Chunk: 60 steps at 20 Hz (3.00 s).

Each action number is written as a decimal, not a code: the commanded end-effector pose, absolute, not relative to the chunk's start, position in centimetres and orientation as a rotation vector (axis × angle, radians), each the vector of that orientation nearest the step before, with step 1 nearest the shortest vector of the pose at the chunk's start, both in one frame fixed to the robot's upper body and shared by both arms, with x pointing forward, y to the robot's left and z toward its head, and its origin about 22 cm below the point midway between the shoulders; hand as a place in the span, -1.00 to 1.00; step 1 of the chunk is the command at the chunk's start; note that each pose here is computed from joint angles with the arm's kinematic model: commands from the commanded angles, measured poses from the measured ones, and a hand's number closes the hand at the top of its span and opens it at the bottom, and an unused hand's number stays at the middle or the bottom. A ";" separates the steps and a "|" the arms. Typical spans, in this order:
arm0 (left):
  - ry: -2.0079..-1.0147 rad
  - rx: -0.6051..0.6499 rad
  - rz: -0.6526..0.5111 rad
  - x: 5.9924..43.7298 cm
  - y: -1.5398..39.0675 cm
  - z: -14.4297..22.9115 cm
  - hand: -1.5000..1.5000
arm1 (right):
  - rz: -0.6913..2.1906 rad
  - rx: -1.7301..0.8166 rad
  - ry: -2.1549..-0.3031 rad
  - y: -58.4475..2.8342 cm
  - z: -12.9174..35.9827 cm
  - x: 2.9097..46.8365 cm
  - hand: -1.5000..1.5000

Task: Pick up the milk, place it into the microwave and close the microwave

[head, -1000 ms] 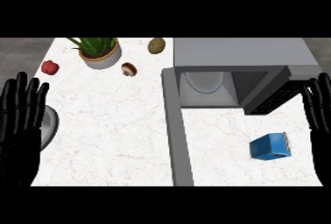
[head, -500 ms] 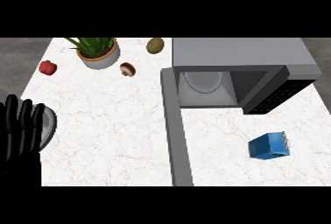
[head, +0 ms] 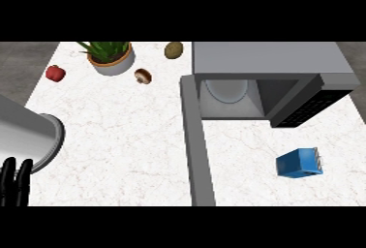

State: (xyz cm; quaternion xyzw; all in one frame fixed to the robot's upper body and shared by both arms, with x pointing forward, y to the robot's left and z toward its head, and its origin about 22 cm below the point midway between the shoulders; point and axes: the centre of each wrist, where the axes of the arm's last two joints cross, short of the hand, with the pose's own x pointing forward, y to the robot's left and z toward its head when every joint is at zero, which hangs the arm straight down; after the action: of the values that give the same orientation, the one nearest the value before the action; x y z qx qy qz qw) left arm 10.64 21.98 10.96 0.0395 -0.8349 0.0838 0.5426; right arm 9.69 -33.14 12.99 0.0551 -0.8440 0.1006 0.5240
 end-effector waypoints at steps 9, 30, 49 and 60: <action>-1.966 0.078 0.189 4.7 23.4 10.0 -1.00 | 0.259 0.029 -2.002 -33.8 9.7 9.6 -1.00; -1.974 0.121 0.192 0.2 27.2 7.7 -1.00 | 0.353 -0.149 -1.913 -32.9 1.3 16.4 -1.00; -1.994 0.109 0.208 -1.3 26.5 6.9 -1.00 | 0.381 -0.124 -1.817 -36.9 -7.0 20.8 -1.00; -1.994 0.093 0.203 -1.4 27.4 8.2 -1.00 | 0.443 -0.250 -1.800 -37.3 -11.0 20.1 -1.00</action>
State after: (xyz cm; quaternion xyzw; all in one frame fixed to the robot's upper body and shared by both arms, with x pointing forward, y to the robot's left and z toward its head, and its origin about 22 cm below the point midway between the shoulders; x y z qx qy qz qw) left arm -1.77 27.27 7.82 0.0412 -0.8356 0.0862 0.5410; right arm 20.89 -36.39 -9.44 -0.0865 -0.7749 0.1793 0.5999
